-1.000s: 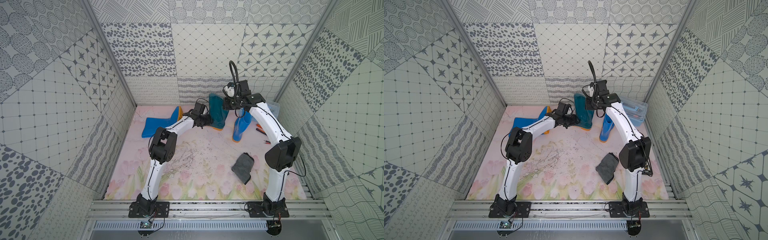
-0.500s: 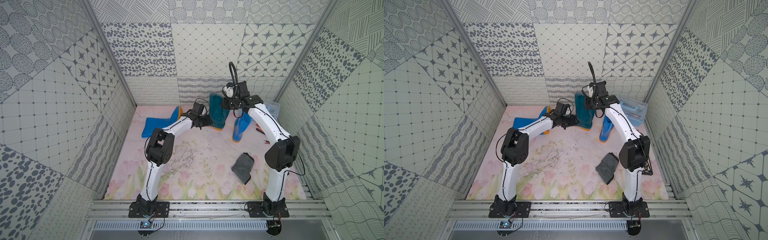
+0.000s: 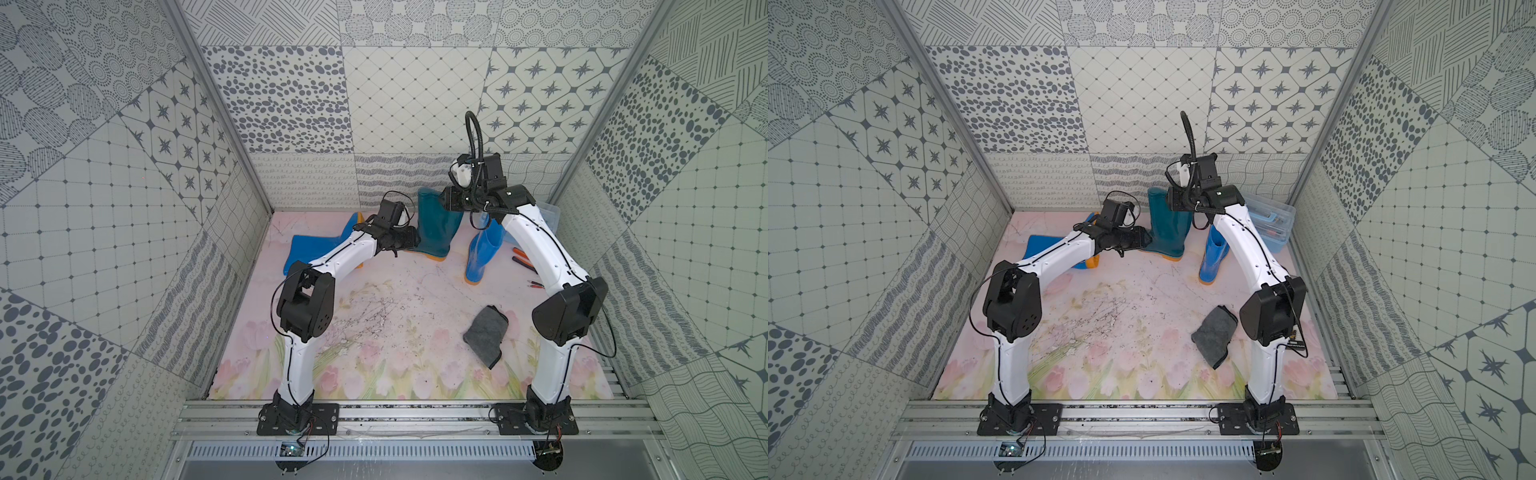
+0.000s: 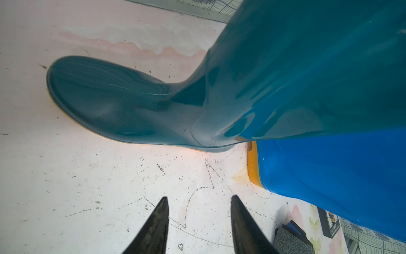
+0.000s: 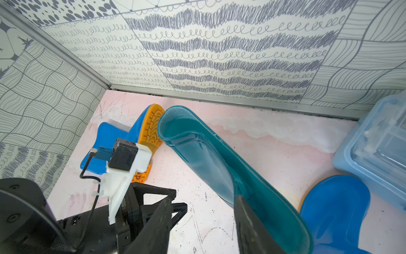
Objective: Wipe the rubber boots with a cloth
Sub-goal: Place the rubber boot at the center of the board, then move the rubber boot to the center of the board.
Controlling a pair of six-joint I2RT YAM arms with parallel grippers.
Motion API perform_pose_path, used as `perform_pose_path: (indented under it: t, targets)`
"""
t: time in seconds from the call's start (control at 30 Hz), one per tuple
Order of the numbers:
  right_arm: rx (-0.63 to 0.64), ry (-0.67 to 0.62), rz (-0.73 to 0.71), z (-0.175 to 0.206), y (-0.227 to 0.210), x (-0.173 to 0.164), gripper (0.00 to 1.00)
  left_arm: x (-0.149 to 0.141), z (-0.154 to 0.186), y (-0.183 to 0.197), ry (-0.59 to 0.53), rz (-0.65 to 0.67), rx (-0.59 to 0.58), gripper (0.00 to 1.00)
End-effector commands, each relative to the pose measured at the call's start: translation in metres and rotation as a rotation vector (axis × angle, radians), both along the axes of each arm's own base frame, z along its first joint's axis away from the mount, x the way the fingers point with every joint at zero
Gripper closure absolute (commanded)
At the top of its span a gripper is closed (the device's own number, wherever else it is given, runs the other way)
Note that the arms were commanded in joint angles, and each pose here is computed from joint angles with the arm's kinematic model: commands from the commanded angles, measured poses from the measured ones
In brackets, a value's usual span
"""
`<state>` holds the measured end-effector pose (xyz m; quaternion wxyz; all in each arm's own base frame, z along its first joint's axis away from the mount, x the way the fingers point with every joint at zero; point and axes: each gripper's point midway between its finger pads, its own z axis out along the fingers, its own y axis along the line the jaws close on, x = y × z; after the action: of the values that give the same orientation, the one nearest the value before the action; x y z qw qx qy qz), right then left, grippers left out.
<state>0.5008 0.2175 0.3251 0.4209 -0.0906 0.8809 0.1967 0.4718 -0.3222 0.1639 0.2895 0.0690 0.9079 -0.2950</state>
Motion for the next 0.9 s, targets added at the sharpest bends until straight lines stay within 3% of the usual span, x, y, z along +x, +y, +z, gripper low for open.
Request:
perform_pose_path:
  t: [0.0,0.13,0.23,0.43,0.63,0.87]
  targets:
    - [0.011,-0.089,0.006,0.040,-0.002,-0.011,0.51,-0.008,0.015,0.018,-0.021,0.005,0.063,0.54]
    - [0.000,-0.148,0.020,0.063,0.003,-0.028,0.51,-0.015,0.042,0.051,-0.062,0.037,0.120,0.54]
    - [-0.017,-0.203,0.041,0.079,0.013,-0.045,0.50,-0.016,0.061,0.100,-0.069,0.123,0.174,0.53]
    - [-0.038,-0.275,0.113,0.081,0.054,-0.090,0.49,-0.020,0.054,0.259,0.064,0.440,0.215,0.46]
    - [0.009,-0.211,0.209,0.029,0.106,-0.131,0.47,-0.026,0.030,0.398,0.142,0.661,0.189,0.40]
    - [0.061,-0.028,0.249,-0.059,0.135,-0.164,0.45,0.000,0.000,0.455,0.194,0.671,0.082,0.35]
